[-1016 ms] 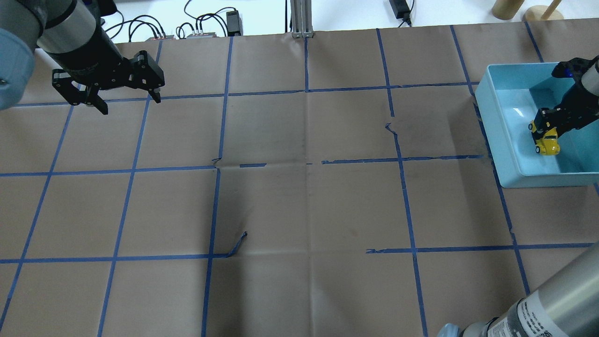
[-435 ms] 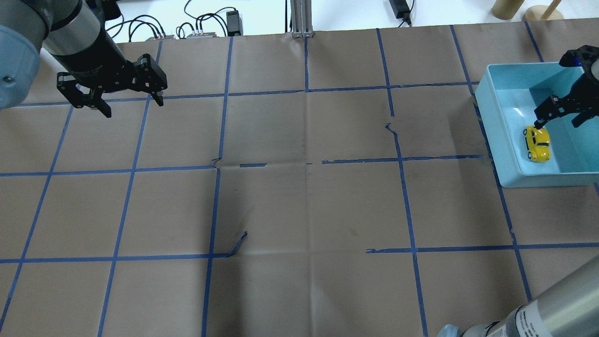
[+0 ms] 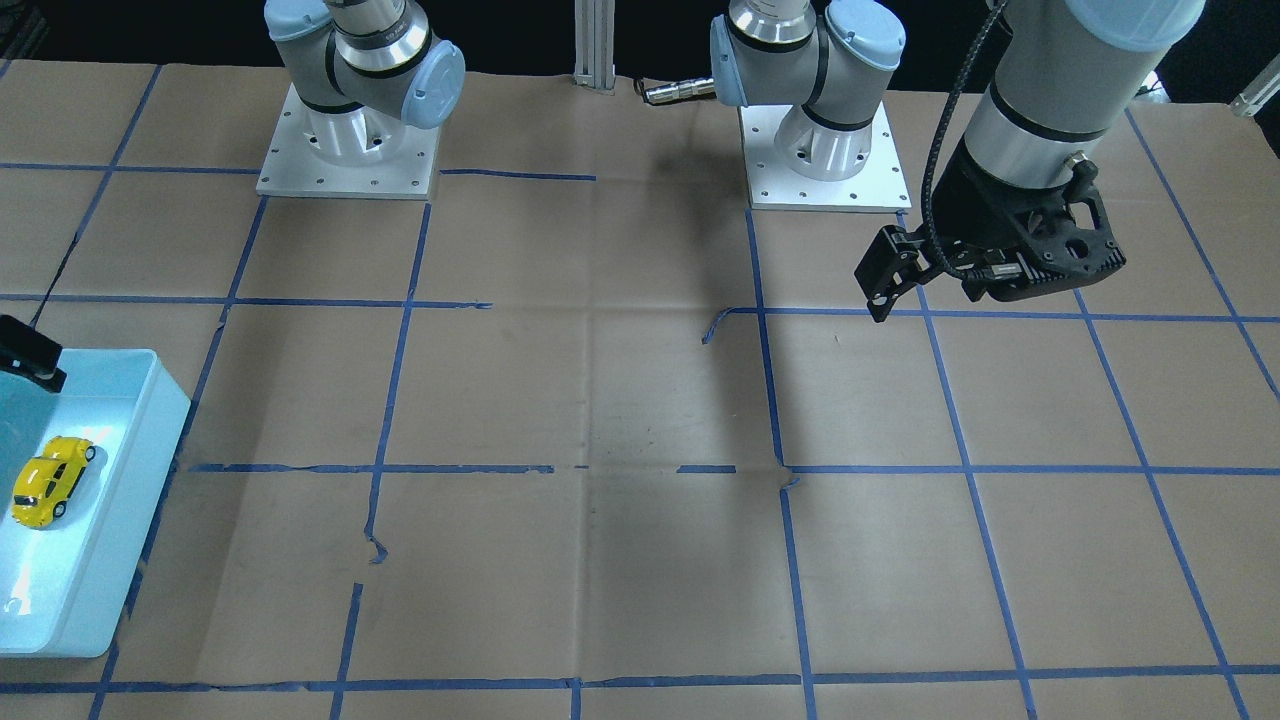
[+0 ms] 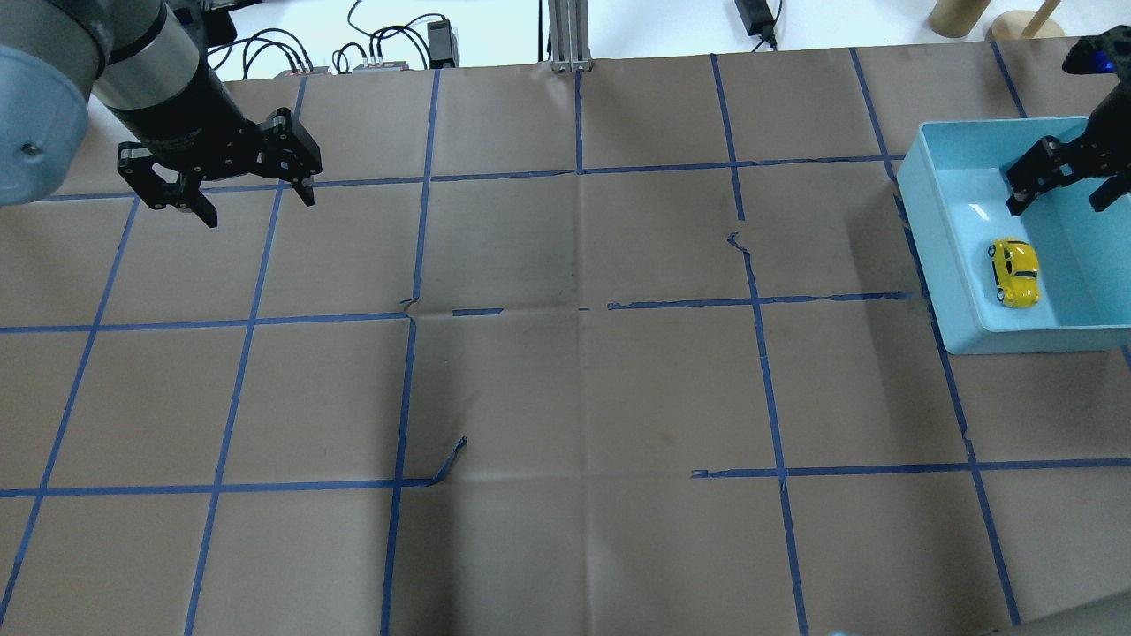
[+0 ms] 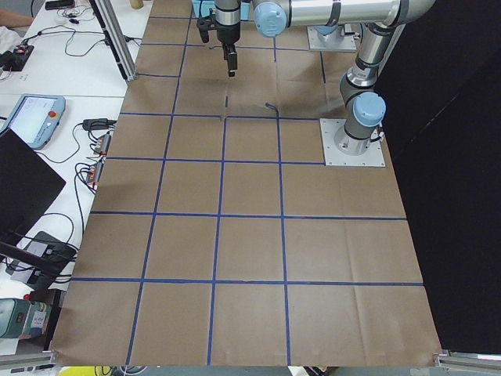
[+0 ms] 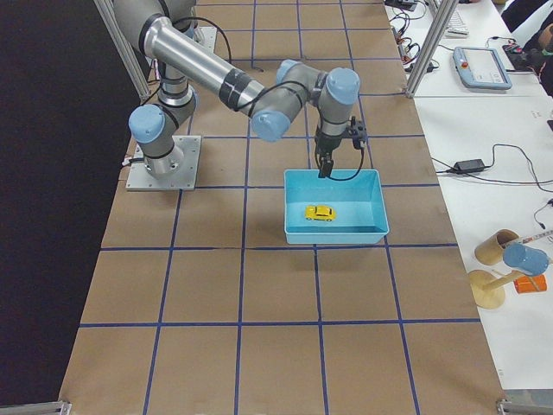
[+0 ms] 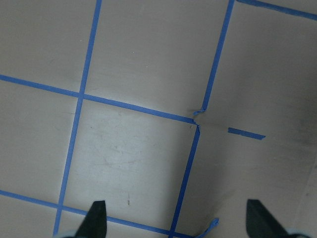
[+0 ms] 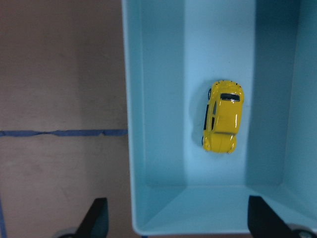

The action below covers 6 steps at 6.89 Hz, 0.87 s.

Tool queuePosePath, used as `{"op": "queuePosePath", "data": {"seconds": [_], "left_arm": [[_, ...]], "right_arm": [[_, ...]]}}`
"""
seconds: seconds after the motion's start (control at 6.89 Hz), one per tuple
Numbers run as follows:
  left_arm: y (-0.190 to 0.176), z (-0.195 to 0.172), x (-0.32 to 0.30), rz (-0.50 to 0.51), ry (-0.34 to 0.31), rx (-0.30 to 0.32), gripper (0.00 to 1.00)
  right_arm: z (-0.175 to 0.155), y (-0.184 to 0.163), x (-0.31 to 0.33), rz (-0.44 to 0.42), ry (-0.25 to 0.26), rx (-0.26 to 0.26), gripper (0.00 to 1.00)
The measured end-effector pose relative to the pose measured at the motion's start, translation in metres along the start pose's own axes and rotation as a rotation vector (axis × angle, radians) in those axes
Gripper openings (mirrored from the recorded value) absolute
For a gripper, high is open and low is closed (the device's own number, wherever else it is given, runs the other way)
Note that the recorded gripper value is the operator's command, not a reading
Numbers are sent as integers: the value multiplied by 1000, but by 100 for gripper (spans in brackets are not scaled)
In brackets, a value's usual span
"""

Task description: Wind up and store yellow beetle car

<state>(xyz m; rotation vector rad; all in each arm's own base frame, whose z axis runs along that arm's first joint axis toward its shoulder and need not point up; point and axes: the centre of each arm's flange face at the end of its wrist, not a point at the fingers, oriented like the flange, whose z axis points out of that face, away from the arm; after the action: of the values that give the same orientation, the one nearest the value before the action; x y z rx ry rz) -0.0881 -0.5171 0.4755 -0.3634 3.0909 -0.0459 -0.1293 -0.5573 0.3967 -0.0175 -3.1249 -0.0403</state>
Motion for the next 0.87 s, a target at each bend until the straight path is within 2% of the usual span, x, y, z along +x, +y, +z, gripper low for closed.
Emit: {"op": "queuePosePath", "data": {"seconds": [0.29,0.44,0.73,0.87], "left_arm": [[9,-5,21,30,8,4,99],[14,-7,34,45,10,6,99],[19,-7,46,61,7,4,99],[20,-6,47,68,3,-10,99]], "right_arm": [[-62,28,-92,54,16,46,100],[-77,33,-134,71,15,58,99],[-92,44,-219,39,13,79,100],[-93,51,-253,34,-6,81,100]]}}
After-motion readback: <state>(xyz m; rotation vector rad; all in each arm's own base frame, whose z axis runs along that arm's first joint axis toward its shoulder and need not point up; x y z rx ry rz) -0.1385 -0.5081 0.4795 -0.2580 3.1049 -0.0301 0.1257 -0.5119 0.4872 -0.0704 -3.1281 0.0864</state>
